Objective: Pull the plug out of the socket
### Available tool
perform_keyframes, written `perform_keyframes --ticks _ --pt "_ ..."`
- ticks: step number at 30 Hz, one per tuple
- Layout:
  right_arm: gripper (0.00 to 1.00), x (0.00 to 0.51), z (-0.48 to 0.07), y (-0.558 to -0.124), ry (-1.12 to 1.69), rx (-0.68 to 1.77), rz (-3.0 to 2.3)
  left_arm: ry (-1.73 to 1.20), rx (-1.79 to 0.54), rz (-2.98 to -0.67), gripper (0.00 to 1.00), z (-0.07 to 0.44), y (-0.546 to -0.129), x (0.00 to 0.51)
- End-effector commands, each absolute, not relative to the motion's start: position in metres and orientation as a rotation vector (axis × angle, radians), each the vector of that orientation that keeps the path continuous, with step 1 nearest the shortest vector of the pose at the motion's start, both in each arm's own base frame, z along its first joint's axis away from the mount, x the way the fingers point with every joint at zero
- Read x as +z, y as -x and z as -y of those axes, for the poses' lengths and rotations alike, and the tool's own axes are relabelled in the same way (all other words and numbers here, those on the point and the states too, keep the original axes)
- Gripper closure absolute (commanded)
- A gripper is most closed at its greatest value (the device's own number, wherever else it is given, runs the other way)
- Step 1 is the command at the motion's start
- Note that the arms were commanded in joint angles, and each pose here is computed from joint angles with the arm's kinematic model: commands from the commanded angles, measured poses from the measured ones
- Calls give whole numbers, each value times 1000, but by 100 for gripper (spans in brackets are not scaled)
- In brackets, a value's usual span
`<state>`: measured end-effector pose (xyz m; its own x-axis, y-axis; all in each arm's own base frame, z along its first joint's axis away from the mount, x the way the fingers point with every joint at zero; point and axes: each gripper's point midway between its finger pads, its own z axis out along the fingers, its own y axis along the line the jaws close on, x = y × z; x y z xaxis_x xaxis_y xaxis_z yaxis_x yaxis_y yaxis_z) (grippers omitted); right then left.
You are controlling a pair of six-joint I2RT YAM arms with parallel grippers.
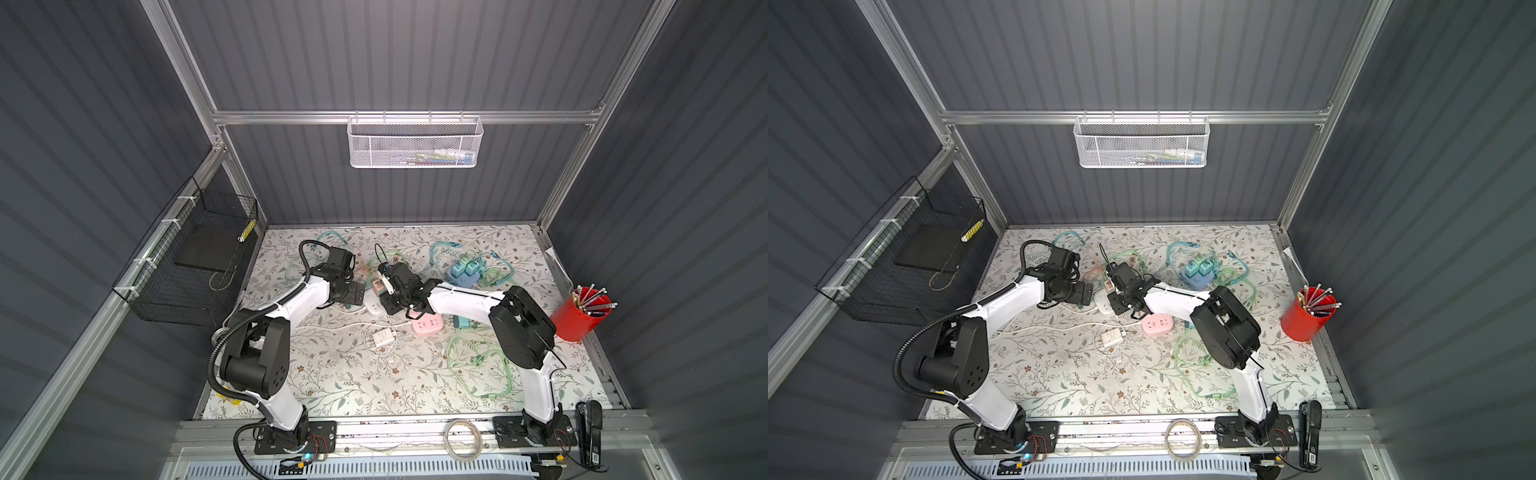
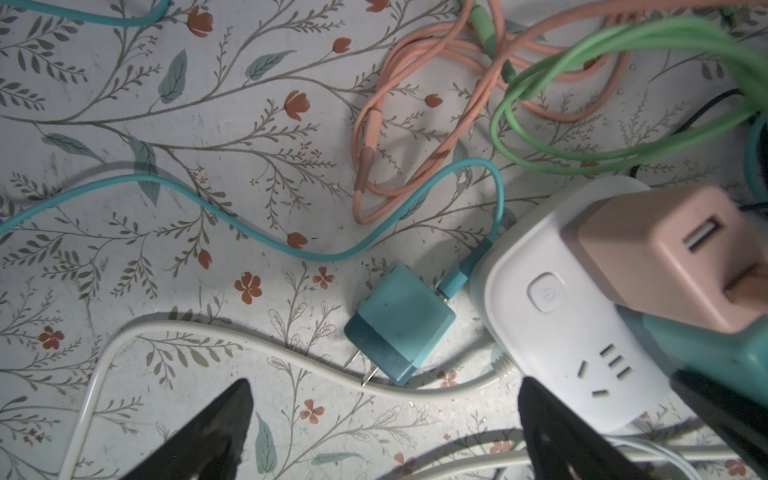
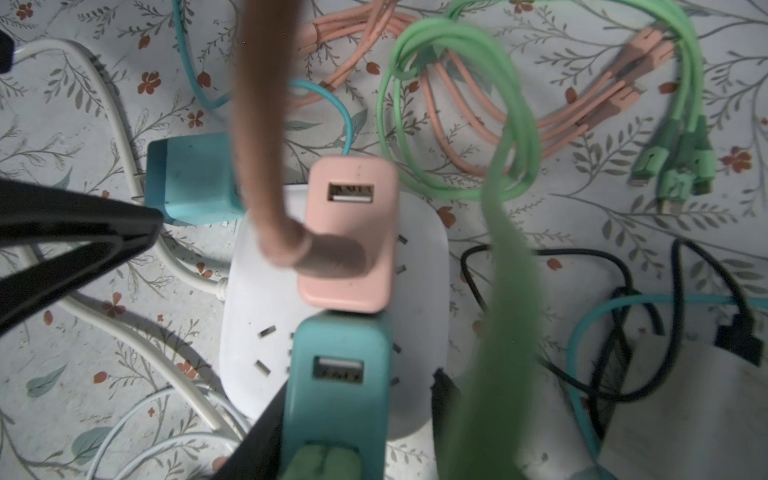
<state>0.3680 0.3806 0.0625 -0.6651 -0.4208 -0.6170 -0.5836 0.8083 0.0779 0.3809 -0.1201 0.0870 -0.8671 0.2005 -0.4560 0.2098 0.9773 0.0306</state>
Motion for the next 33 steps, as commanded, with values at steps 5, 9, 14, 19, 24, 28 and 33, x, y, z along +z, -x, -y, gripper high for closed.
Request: perform_keyframes --ticks 5,9,14,19,24,28,33 --pt "60 55 -380 -371 741 304 -2429 -279 -43 -2640 0 125 -381 94" --pt "68 57 -387 -372 749 329 -2430 -334 -12 -2648 0 138 -380 90" --pt "75 58 -388 -372 754 330 -2430 -333 -65 -2650 0 152 -380 85" --pt "82 58 -388 -373 762 329 -2430 -326 -81 -2665 0 157 -381 77" --pt "88 61 -392 -376 766 335 -2423 -308 -86 -2682 0 158 -382 71" --pt "91 64 -394 -377 770 337 -2415 -278 -72 -2689 0 157 -384 68" --pt "94 66 -394 -376 760 356 -2410 -237 -60 -2680 0 155 -388 66"
